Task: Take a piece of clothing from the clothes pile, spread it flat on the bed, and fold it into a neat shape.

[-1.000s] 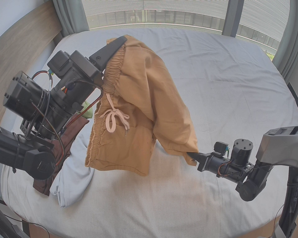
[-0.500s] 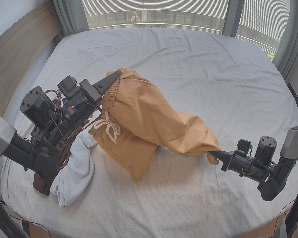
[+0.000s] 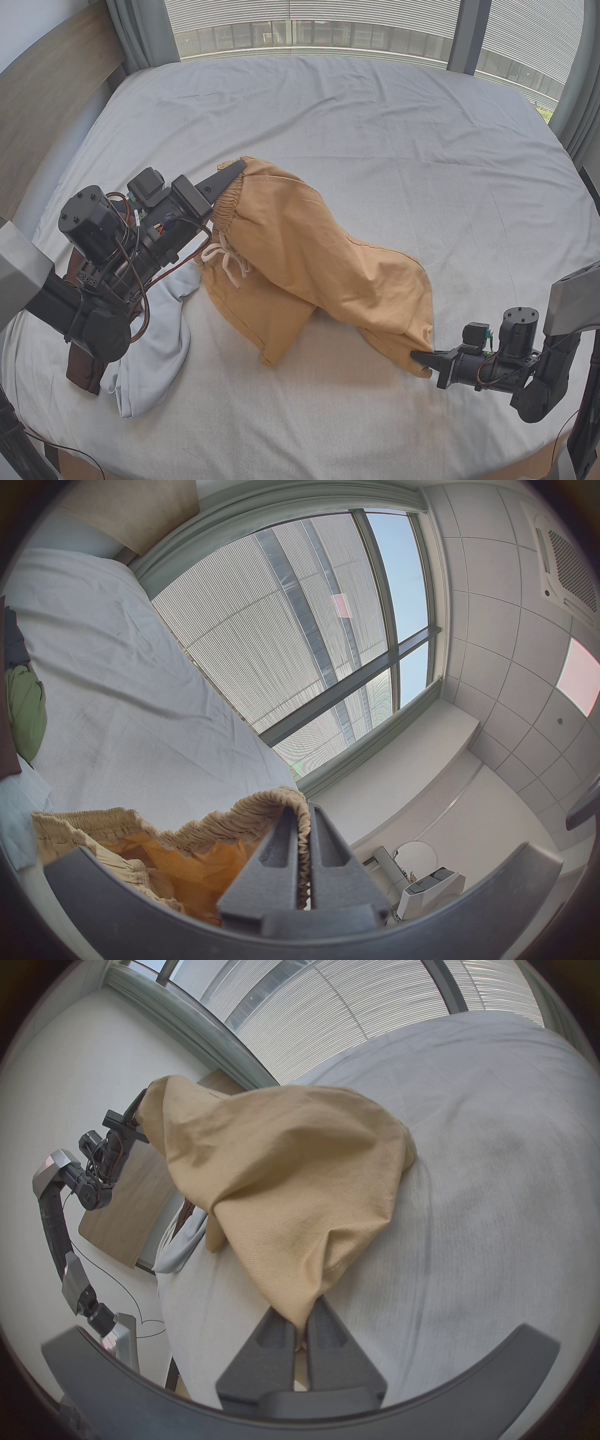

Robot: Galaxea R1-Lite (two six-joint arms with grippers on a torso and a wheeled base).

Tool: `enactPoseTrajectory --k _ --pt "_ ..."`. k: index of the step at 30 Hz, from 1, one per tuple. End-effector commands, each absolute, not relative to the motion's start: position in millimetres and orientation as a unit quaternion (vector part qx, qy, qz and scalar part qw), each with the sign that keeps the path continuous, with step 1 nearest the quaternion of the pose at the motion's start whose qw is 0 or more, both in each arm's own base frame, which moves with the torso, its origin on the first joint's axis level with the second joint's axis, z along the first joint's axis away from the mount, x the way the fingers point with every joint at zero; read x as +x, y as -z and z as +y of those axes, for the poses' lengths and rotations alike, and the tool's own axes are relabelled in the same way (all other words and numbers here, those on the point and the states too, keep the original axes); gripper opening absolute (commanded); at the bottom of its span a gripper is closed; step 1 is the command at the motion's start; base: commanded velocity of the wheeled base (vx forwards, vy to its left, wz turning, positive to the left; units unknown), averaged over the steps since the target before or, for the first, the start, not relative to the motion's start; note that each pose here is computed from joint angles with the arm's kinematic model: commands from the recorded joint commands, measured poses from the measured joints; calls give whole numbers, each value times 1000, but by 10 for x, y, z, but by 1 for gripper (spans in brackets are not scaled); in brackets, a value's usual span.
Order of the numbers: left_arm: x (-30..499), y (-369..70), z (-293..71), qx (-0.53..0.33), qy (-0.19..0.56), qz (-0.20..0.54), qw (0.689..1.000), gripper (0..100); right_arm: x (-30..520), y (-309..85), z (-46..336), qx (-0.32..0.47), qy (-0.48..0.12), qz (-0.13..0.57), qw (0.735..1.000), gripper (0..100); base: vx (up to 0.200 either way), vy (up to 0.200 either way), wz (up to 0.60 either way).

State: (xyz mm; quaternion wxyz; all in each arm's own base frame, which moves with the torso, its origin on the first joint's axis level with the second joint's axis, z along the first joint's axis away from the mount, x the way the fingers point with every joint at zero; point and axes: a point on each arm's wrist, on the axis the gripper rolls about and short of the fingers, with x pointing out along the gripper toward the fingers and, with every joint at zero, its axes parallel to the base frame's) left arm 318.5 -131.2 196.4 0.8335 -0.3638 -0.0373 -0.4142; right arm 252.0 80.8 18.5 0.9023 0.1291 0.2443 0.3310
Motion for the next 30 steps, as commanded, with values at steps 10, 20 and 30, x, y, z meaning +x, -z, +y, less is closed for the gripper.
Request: enactPoseTrajectory --k 10,20,30 --pt "3221 -1917 -1279 -348 410 -47 842 0 2474 -195 690 130 -349 247 894 100 0 0 0" --pt "3221 -1908 -1285 -345 410 -47 843 0 2830 -395 527 185 -323 188 909 100 0 0 0" --pt "3209 -1956 -1269 -343 411 -55 843 0 3240 -463 600 246 -292 149 912 100 0 0 0"
